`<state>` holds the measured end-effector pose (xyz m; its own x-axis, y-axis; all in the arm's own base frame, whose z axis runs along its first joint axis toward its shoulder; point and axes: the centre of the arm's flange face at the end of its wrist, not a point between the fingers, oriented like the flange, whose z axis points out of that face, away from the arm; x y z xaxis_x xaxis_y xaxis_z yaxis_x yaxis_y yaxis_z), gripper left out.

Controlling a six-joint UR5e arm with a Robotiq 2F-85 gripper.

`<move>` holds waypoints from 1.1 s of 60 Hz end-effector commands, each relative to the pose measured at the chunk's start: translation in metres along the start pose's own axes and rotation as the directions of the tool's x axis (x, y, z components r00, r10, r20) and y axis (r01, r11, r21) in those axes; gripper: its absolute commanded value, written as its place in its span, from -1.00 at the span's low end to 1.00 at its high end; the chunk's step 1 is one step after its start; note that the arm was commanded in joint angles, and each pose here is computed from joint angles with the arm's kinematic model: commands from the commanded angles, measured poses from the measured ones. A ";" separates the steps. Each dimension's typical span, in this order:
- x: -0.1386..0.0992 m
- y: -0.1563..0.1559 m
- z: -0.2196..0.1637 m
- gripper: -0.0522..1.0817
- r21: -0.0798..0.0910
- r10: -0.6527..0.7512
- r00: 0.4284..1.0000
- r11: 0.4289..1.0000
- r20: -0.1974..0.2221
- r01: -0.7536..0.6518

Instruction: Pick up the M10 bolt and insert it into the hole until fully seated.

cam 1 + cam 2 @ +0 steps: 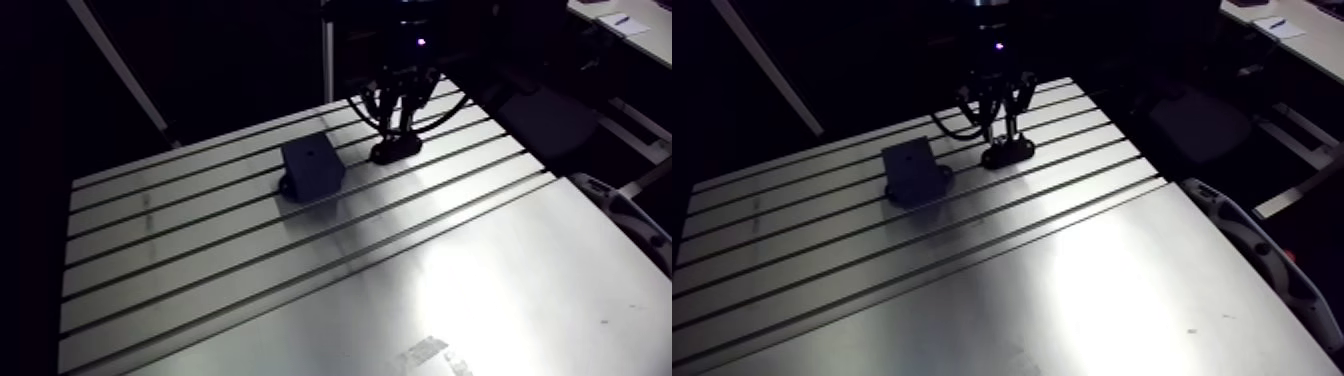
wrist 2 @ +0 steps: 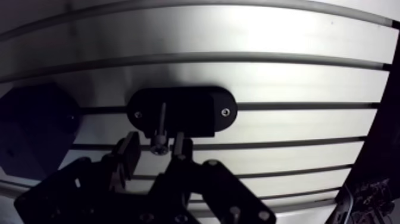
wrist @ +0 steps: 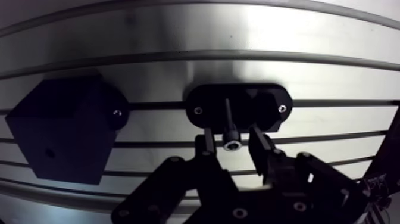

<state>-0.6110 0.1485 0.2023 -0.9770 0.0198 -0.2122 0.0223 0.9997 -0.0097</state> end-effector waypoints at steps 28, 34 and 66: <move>0.000 -0.001 0.004 0.17 0.003 -0.001 1.000 1.000 0.007 0.001; 0.001 0.000 0.004 0.18 0.001 -0.001 1.000 1.000 0.007 0.001; 0.002 0.001 0.005 0.30 0.002 0.000 1.000 1.000 0.008 0.000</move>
<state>-0.6117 0.1495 0.1961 -0.9750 0.0196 -0.2212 0.0229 0.9997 -0.0121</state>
